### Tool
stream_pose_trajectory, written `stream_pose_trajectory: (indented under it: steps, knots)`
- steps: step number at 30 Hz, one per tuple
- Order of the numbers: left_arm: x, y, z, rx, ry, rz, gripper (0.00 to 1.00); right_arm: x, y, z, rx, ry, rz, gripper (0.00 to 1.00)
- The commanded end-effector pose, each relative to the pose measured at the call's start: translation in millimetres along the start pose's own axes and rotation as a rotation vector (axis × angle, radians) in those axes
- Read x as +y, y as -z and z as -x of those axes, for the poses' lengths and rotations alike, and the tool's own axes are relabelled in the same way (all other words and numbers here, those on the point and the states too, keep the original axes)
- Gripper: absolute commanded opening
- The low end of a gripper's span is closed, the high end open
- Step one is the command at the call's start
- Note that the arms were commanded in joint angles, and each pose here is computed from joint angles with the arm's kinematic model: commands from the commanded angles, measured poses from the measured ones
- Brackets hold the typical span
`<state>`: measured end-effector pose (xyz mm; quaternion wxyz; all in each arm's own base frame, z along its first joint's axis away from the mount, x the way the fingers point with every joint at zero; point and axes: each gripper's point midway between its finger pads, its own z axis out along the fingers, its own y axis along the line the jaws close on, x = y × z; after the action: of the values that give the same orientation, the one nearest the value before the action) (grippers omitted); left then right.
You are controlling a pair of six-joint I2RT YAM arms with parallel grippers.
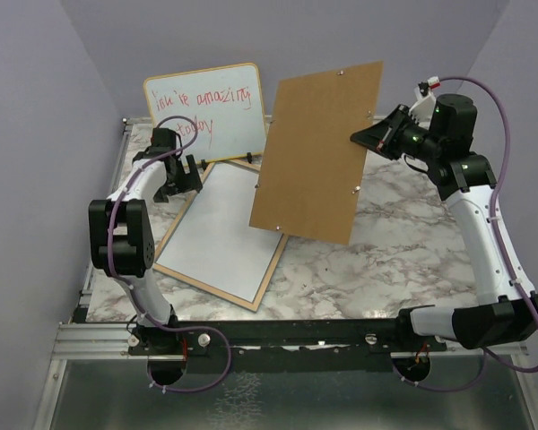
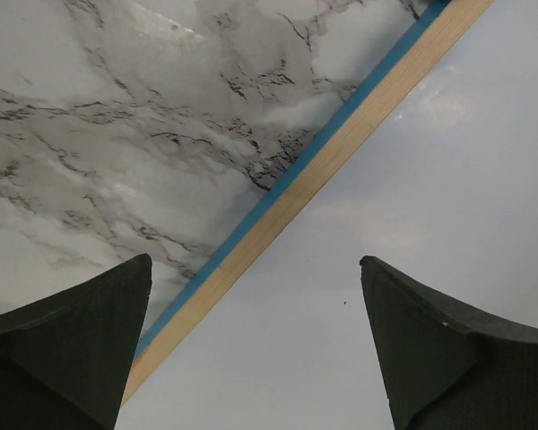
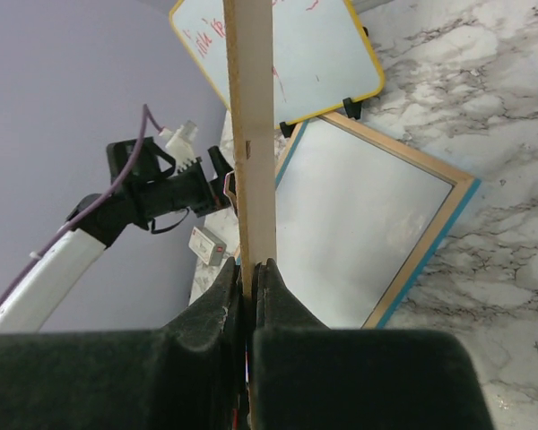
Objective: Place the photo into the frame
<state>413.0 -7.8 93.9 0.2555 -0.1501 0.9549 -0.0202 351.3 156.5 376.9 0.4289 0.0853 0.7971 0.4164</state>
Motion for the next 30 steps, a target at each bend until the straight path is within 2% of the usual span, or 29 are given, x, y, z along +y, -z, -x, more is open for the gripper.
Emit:
stream_pose_trajectory:
  steps: [1, 4, 8, 13, 24, 28, 30]
  knots:
    - [-8, -32, -25, 0.093, 0.014, -0.096, 0.99, 37, 12, 12, -0.056, 0.077, 0.159, 0.01]
    - [-9, -45, -34, 0.127, 0.012, -0.114, 0.97, 37, 13, 11, -0.057, 0.092, 0.161, 0.00]
    - [-19, -53, -42, 0.163, 0.033, -0.174, 0.84, 33, 14, 6, -0.054, 0.089, 0.155, 0.01]
    - [-44, -43, -48, 0.182, 0.072, -0.302, 0.71, 12, 11, -2, -0.051, 0.054, 0.078, 0.00]
    - [-93, -23, -94, 0.233, -0.004, -0.365, 0.62, -33, 7, -28, -0.024, -0.044, -0.074, 0.00]
    - [-107, -20, -108, 0.261, 0.030, -0.355, 0.61, -34, 8, -37, -0.013, -0.063, -0.061, 0.00]
    - [-111, -19, -113, 0.278, 0.070, -0.347, 0.57, -34, 10, -42, -0.002, -0.074, -0.054, 0.01]
